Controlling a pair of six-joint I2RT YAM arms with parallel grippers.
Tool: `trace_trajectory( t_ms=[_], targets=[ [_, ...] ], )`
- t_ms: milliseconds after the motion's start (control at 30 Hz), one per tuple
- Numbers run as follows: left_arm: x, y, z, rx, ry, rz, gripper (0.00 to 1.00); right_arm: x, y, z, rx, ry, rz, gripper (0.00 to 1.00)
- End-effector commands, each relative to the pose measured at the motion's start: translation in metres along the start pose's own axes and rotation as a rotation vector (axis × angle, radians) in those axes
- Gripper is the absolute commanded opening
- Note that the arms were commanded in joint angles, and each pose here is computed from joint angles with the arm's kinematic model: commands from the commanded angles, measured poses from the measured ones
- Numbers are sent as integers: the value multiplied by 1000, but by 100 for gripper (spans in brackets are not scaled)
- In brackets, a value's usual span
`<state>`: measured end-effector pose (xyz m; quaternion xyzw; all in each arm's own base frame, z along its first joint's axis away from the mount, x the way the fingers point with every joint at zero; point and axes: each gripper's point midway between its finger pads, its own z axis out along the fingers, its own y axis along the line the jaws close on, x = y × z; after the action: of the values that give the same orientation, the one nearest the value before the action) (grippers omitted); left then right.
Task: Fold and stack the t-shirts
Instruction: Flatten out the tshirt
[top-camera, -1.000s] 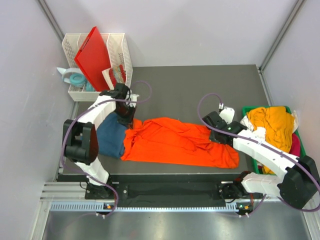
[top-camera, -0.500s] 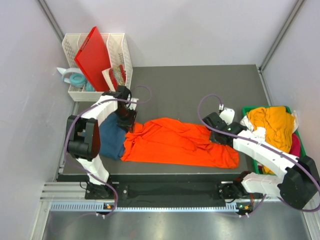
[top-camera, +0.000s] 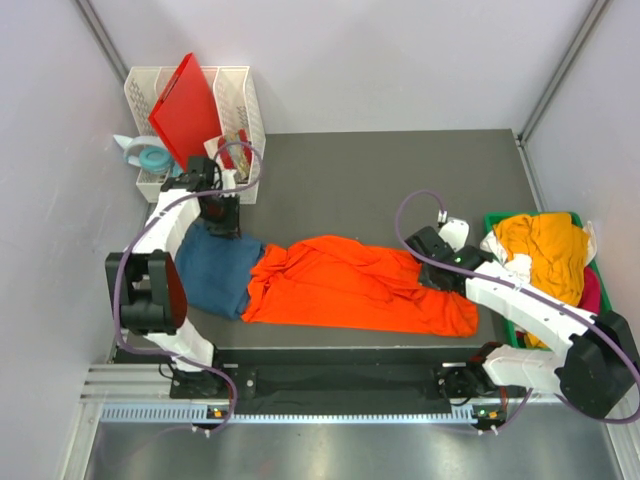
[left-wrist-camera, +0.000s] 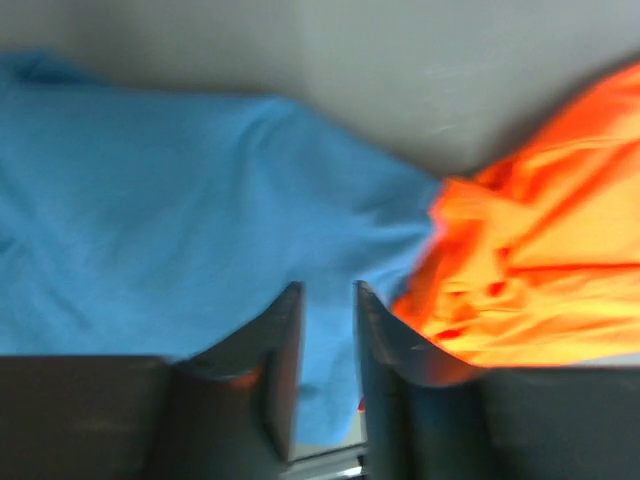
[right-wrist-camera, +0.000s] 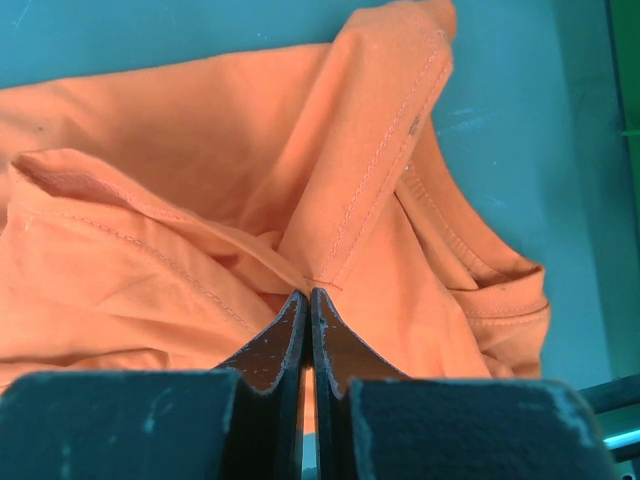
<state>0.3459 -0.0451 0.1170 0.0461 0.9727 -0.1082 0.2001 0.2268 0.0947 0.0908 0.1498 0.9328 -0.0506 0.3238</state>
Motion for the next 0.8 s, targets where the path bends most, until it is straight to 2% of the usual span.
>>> trace_trajectory(
  t_ms=[0, 100, 133, 367, 533, 767],
  targets=[
    [23, 43, 21, -72, 100, -114, 19, -7, 6, -5, -34, -31, 32, 0],
    [38, 64, 30, -107, 164, -163, 2, -9, 5, -7, -37, -33, 35, 0],
    [41, 69, 31, -120, 175, -165, 0, -10, 6, -7, -37, -37, 33, 0],
    [70, 91, 51, -199, 299, -166, 0, -14, 7, -10, -42, -46, 39, 0],
    [95, 129, 56, -343, 390, -193, 0, -19, 8, -14, -44, -56, 39, 0],
    [117, 172, 46, -444, 428, -259, 0, -20, 8, -13, -43, -59, 39, 0]
  ],
)
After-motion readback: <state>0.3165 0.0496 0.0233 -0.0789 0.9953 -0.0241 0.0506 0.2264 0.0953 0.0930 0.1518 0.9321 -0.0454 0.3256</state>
